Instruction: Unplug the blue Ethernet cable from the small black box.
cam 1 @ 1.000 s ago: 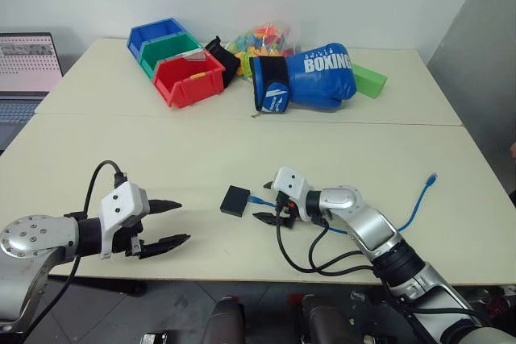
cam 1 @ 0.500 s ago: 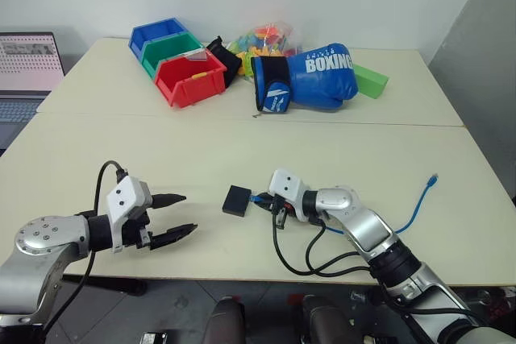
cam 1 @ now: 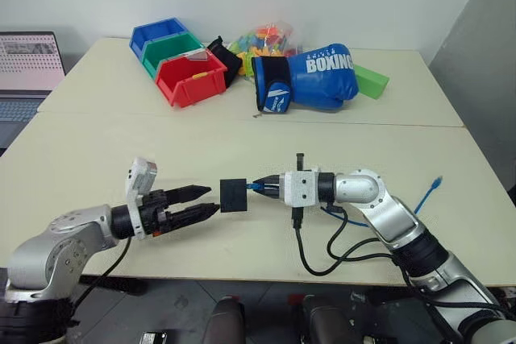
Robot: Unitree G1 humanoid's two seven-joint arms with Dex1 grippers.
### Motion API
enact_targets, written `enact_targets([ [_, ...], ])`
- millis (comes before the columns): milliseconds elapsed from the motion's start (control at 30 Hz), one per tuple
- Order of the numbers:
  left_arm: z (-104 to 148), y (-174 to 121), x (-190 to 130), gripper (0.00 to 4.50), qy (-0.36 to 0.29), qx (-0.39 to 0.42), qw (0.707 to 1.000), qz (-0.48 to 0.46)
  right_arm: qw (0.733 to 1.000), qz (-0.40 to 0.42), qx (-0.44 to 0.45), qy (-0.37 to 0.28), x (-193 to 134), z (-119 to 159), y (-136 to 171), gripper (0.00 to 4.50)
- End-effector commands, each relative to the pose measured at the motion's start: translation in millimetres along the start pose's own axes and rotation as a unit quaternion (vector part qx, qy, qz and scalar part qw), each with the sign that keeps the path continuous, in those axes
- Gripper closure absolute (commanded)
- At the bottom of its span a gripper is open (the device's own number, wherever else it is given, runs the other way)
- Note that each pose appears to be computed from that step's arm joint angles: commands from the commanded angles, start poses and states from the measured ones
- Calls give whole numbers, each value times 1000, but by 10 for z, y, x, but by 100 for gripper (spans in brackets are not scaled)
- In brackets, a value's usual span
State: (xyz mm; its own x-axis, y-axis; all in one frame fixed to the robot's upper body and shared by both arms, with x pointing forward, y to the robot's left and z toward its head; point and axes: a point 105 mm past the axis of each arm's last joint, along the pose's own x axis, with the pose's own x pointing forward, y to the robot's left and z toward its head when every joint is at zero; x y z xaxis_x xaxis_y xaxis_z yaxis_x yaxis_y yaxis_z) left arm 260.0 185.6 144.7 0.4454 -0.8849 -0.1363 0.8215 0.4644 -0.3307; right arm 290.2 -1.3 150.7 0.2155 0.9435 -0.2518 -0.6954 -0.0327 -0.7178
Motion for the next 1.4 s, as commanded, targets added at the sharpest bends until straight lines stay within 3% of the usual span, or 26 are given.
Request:
enact_targets([
  [33, 80, -173, 100, 71, -5, -15, 999, -42, 997, 5, -72, -18, -43, 209, -95, 436],
  [533, 45, -234, 175, 71, -25, -65, 996, -58, 994, -1, -105, -19, -68, 279, -193, 437],
  [733, 80, -227, 212, 213, -39, -77, 994, -63, 993, -6, -114, -25, -72, 326, -223, 437],
  [1000, 90, -231, 265, 367, -40, -83, 994, -66, 991, -14, -126, -32, -65, 376, -234, 437],
  [1200, 83, -246, 276, 371, -31, -83, 994, -69, 986, 4, -167, -23, -51, 379, -161, 437],
  [1267, 84, -255, 276, 371, -25, -78, 994, -74, 987, 7, -161, -22, -73, 392, -162, 365],
  [1400, 77, -255, 262, 371, -9, -62, 995, -80, 991, 20, -129, -16, -138, 408, -158, 279],
])
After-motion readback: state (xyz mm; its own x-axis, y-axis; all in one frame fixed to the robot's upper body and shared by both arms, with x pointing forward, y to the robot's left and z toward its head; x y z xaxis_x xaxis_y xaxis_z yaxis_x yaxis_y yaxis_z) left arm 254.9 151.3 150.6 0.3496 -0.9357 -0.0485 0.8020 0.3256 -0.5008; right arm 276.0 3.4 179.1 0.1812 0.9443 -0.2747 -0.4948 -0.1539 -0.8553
